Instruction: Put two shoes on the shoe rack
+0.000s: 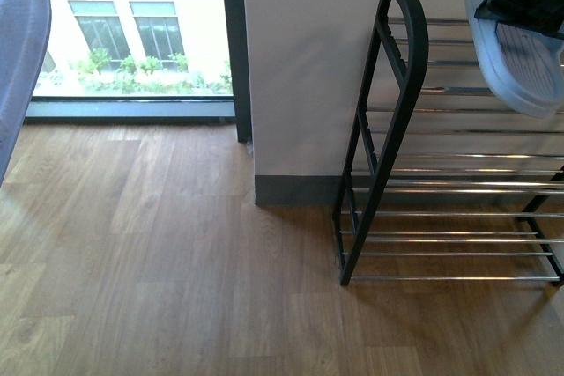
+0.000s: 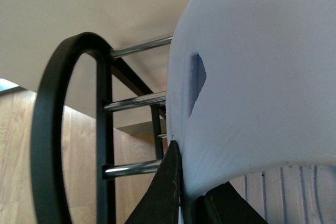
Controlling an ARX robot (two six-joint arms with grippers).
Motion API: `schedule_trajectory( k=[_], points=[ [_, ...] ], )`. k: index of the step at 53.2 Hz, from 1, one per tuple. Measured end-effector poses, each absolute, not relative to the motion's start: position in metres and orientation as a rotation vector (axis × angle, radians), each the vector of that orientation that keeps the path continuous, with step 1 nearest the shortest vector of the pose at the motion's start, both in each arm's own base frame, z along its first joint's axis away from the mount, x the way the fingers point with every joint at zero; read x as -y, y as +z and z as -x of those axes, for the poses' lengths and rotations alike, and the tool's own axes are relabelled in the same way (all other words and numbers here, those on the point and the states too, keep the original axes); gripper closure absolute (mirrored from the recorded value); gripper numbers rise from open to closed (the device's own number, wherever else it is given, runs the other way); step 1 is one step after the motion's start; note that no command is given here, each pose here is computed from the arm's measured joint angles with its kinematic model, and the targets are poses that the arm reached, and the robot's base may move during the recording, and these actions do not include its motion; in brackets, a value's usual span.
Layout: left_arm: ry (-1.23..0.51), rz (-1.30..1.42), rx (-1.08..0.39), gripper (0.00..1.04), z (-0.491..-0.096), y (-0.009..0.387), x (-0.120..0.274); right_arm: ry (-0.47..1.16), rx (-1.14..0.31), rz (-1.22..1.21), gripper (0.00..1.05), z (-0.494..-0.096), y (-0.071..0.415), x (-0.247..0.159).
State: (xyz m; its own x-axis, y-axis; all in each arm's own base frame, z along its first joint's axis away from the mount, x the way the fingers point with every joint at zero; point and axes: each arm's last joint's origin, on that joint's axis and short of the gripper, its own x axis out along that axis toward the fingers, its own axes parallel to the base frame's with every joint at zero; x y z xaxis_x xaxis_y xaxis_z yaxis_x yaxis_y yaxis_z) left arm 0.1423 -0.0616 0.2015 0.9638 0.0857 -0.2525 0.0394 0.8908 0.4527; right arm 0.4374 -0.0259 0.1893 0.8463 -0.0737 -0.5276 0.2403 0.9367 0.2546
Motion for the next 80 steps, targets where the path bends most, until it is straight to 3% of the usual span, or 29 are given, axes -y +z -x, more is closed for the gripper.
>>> schedule_trajectory(
  k=[44, 70, 80],
  points=[
    [0.025, -0.473, -0.271, 1.03, -0.142, 0.202, 0.062, -0.245, -0.652, -0.134, 1.03, -0.467, 0.171, 0.091],
    [0.024, -0.473, -0.271, 1.03, -0.142, 0.202, 0.062, -0.216, -0.665, -0.093, 1.03, -0.468, 0.169, 0.097],
    [0.024, -0.473, -0.271, 1.03, -0.142, 0.202, 0.062, -0.216, -0.649, -0.089, 0.81, -0.468, 0.168, 0.099]
  ],
)
